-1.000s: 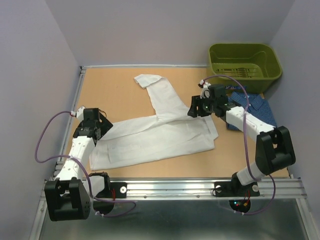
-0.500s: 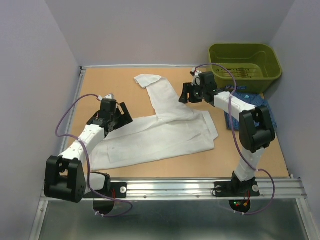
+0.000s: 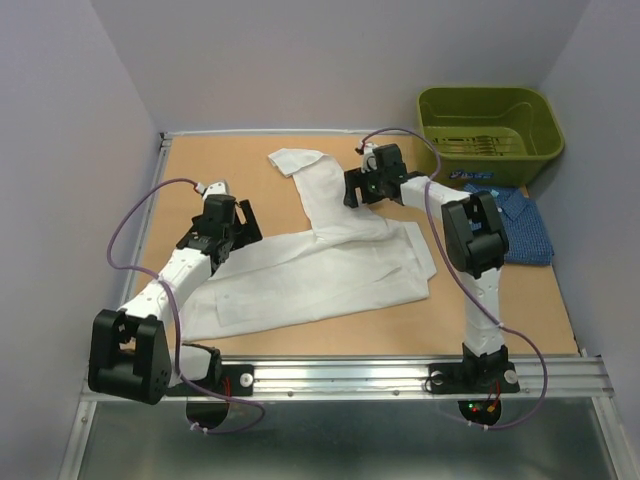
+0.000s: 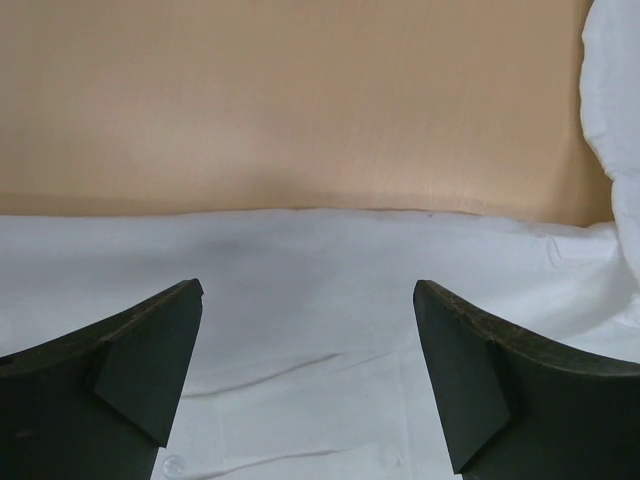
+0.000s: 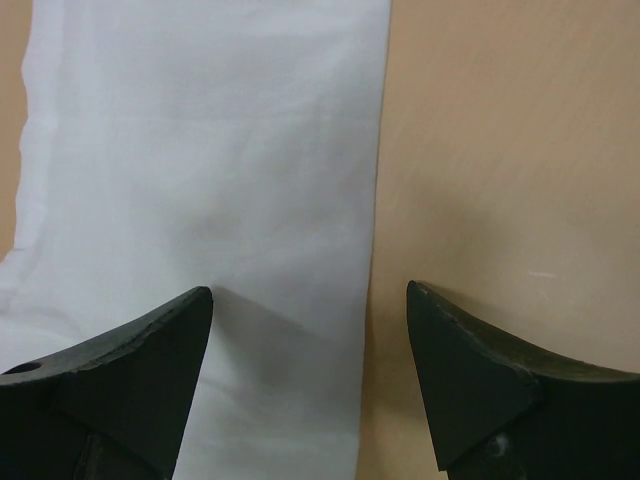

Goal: Fold and stack the long sleeve shirts
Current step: Fold the shirt

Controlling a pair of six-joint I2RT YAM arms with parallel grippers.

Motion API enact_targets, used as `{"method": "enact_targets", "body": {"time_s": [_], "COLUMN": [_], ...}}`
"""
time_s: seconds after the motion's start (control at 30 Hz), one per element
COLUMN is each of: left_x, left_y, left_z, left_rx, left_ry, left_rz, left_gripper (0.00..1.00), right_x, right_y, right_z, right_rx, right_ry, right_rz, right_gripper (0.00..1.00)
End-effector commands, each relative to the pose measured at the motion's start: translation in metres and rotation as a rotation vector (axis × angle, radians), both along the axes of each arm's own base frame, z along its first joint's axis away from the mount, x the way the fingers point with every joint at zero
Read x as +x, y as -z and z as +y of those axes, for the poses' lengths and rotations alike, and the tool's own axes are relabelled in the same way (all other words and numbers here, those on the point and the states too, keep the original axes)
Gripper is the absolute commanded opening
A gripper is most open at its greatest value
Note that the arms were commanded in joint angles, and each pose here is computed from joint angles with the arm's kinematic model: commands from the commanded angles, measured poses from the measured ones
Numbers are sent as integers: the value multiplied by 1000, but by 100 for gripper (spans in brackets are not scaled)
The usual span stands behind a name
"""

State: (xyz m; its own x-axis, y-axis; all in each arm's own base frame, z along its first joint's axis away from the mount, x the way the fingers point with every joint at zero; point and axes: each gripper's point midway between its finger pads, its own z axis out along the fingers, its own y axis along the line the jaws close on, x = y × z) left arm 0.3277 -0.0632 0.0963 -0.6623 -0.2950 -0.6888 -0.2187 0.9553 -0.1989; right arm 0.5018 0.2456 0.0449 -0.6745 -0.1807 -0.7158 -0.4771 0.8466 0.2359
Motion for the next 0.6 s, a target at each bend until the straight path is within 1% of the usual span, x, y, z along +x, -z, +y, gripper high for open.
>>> {"method": "enact_targets", "body": {"time_s": [0.0, 0.23, 0.33, 0.47, 0.5, 0.53, 0.57], "left_x": [9, 10, 11, 10, 10, 10, 10], "left_y": [-31, -30, -34, -37, -38, -38, -38], "left_z": [20, 29, 33, 36, 36, 37, 36], "left_rx": [78, 104, 119, 120, 119, 122, 120], "left_ry": [-51, -98, -122, -140, -142, -143, -142], "left_rz": [-146, -158, -167, -177, -182, -182, -180], "left_gripper": [99, 99, 99, 99, 99, 99, 99], "right_x": [25, 17, 11, 8, 8, 12, 13], "right_y": [-24, 0, 10, 14, 14, 7, 5], "right_z": [23, 46, 56, 68, 70, 73, 75], "right_rx": [12, 7, 10, 28, 33, 45, 46], "right_ry": [-38, -79, -92, -110, -115, -118, -121], "right_rz": [-113, -71, -49, -33, -33, -44, -49], "right_gripper": [83, 82, 80, 69, 57, 49, 30]}}
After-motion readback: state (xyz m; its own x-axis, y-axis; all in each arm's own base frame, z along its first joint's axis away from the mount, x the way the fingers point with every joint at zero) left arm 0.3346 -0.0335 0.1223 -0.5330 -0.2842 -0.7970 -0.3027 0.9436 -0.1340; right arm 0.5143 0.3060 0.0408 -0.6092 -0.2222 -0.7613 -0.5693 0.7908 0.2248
